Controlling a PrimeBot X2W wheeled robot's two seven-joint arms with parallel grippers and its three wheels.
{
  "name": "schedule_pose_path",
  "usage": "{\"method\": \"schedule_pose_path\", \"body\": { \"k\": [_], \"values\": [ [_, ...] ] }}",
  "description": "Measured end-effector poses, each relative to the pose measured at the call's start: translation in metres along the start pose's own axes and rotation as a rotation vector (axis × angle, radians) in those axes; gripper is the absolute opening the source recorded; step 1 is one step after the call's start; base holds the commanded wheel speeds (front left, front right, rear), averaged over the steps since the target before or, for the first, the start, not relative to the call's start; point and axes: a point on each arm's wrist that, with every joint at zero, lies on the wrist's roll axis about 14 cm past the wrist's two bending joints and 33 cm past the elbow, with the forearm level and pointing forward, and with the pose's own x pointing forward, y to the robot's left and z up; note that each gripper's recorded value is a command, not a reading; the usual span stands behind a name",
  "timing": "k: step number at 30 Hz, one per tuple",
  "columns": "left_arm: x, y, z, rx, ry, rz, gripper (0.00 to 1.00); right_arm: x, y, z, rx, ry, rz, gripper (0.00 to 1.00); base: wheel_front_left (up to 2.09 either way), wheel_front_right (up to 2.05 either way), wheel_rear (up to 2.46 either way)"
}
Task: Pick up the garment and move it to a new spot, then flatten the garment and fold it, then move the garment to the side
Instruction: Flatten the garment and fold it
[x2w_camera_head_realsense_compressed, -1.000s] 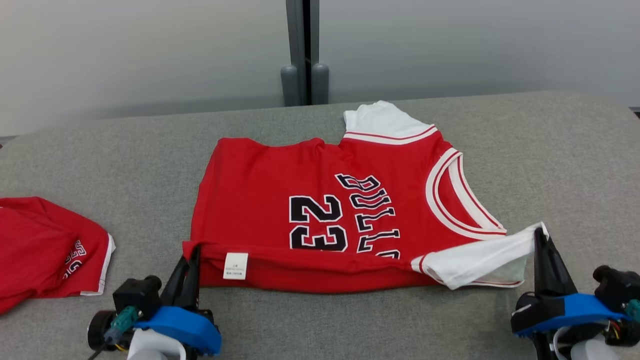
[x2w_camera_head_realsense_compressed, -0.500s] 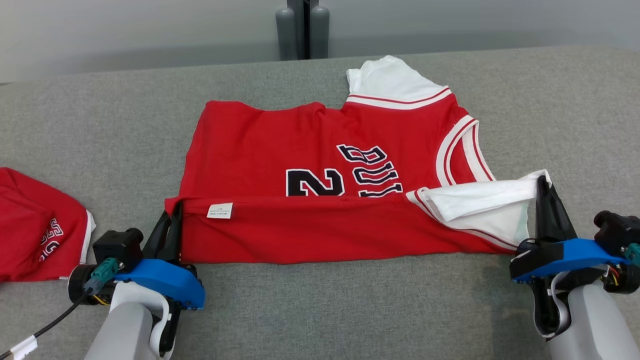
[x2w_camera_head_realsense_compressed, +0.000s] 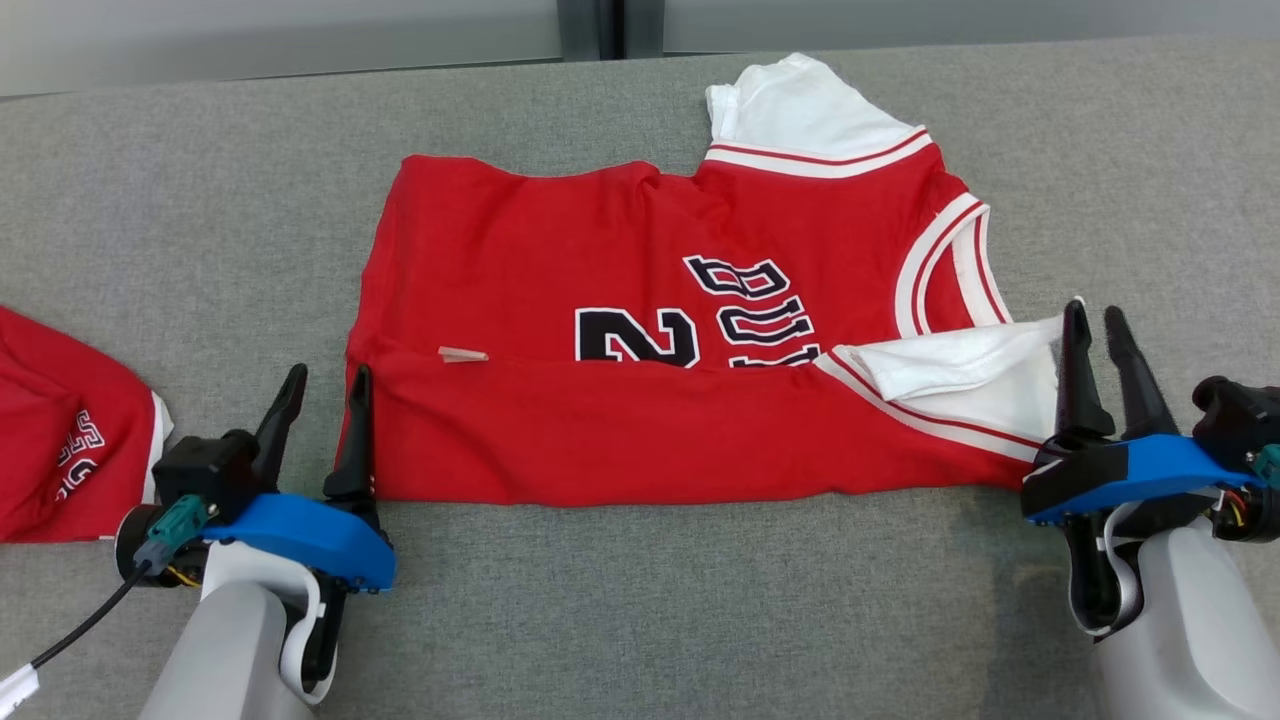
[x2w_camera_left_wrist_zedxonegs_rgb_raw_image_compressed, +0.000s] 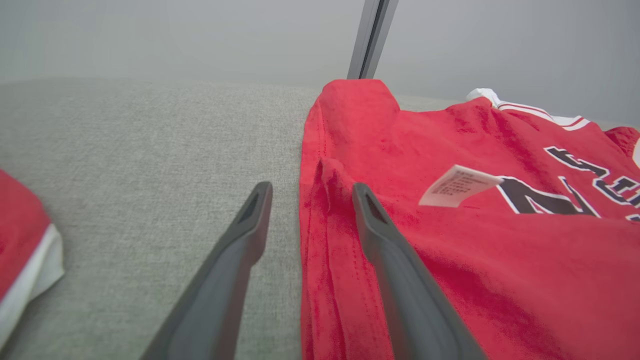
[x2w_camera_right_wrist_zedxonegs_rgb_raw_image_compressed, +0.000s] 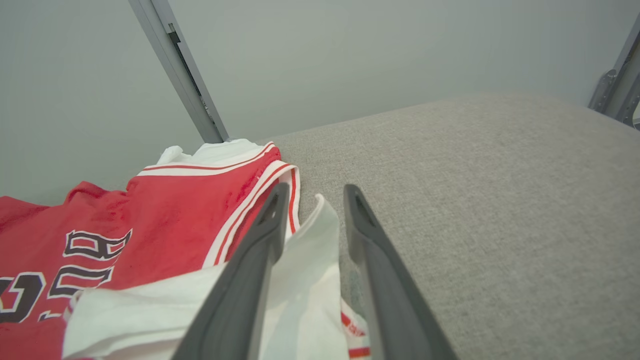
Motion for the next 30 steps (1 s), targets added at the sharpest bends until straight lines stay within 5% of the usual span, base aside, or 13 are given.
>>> {"method": "schedule_pose_path", "body": {
  "k": [12, 22, 23, 24, 25, 30],
  "values": [
    [-0.039, 0.015, -0.028, -0.049, 0.05, 0.084, 1.0, -0.05, -0.014, -0.054, -0.002, 0.16, -0.029, 1.0, 0.0, 0.0, 0.0],
    [-0.038, 0.016, -0.034, -0.052, 0.069, 0.087, 1.0, -0.048, -0.011, -0.078, -0.044, 0.237, -0.013, 0.99, 0.0, 0.0, 0.0],
    [-0.037, 0.016, -0.034, -0.049, 0.069, 0.086, 1.0, -0.047, -0.01, -0.081, -0.051, 0.246, -0.007, 0.75, 0.0, 0.0, 0.0],
    [-0.037, 0.017, -0.034, -0.05, 0.071, 0.087, 1.0, -0.046, -0.009, -0.083, -0.057, 0.253, 0.0, 0.3, 0.0, 0.0, 0.0],
    [-0.037, 0.018, -0.036, -0.052, 0.077, 0.089, 1.0, -0.044, -0.006, -0.085, -0.065, 0.263, 0.012, 0.0, 0.0, 0.0, 0.0],
    [-0.037, 0.017, -0.044, -0.071, 0.103, 0.087, 1.0, -0.04, 0.002, -0.086, -0.056, 0.267, 0.03, 0.0, 0.0, 0.0, 0.0]
  ]
}}
